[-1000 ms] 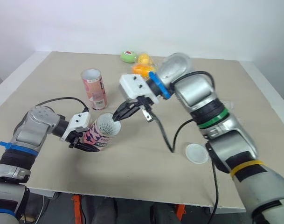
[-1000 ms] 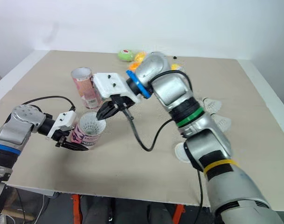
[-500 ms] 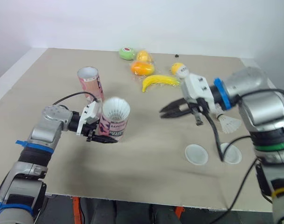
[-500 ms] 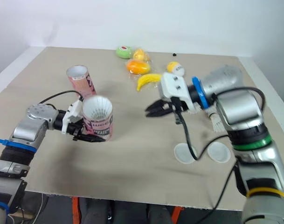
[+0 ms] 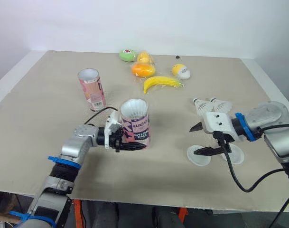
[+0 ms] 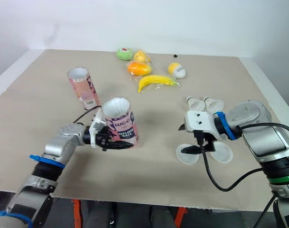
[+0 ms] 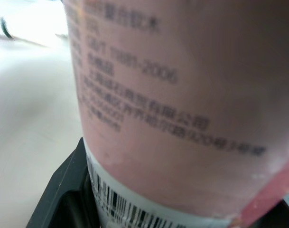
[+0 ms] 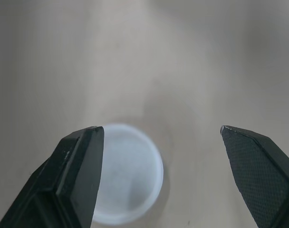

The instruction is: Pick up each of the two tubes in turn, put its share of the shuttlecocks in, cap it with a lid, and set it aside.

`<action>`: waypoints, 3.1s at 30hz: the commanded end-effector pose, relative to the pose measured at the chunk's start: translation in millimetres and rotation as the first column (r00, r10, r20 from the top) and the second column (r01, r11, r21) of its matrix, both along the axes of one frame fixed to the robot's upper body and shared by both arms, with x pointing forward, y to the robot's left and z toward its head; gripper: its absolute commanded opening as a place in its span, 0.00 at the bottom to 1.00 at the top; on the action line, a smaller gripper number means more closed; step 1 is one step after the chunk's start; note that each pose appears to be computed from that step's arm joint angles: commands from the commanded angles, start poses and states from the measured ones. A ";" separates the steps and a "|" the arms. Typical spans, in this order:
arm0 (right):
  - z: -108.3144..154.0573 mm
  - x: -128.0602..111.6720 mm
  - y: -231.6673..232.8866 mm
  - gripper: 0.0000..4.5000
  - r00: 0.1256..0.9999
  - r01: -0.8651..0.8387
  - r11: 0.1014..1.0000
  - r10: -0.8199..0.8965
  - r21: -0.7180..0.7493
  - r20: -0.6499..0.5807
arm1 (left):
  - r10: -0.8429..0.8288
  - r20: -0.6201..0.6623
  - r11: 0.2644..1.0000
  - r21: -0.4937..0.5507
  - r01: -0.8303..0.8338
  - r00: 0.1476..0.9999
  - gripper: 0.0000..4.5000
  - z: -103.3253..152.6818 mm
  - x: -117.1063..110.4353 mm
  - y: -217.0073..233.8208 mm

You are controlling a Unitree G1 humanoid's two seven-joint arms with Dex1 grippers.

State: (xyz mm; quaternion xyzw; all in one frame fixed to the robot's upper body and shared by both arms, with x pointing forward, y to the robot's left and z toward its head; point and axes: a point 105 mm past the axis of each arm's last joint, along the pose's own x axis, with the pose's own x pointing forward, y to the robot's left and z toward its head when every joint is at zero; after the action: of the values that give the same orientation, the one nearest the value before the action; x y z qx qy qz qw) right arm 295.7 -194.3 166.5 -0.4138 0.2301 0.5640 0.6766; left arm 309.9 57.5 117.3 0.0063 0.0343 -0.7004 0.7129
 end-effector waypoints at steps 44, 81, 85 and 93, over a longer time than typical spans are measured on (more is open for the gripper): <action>-15.3 3.4 -1.2 0.94 0.997 0.080 0.997 -0.080 0.022 0.007 | 0.006 0.021 0.997 0.072 -0.007 1.000 0.65 -37.3 3.5 -17.0; 43.8 3.1 44.8 0.01 0.997 -0.066 0.968 0.054 0.241 0.054 | 0.002 0.017 0.999 0.050 -0.003 1.000 0.61 -36.5 1.6 -20.1; 53.1 -0.8 49.0 0.01 0.995 -0.083 0.967 0.067 0.242 0.073 | 0.019 0.027 0.999 -0.034 -0.018 0.999 0.61 -15.0 7.5 -25.0; 44.8 -1.7 51.0 0.01 0.996 -0.077 0.970 0.065 0.230 0.061 | -0.021 0.019 0.991 0.133 0.018 1.000 0.61 -50.0 -0.3 -15.4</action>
State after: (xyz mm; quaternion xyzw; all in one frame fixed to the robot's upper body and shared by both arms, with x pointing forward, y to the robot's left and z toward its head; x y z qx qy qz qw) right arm 295.0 -146.3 195.0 -0.3410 0.1583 0.6041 0.7027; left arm 320.9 34.2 97.3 0.0314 0.0266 -0.6930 0.7197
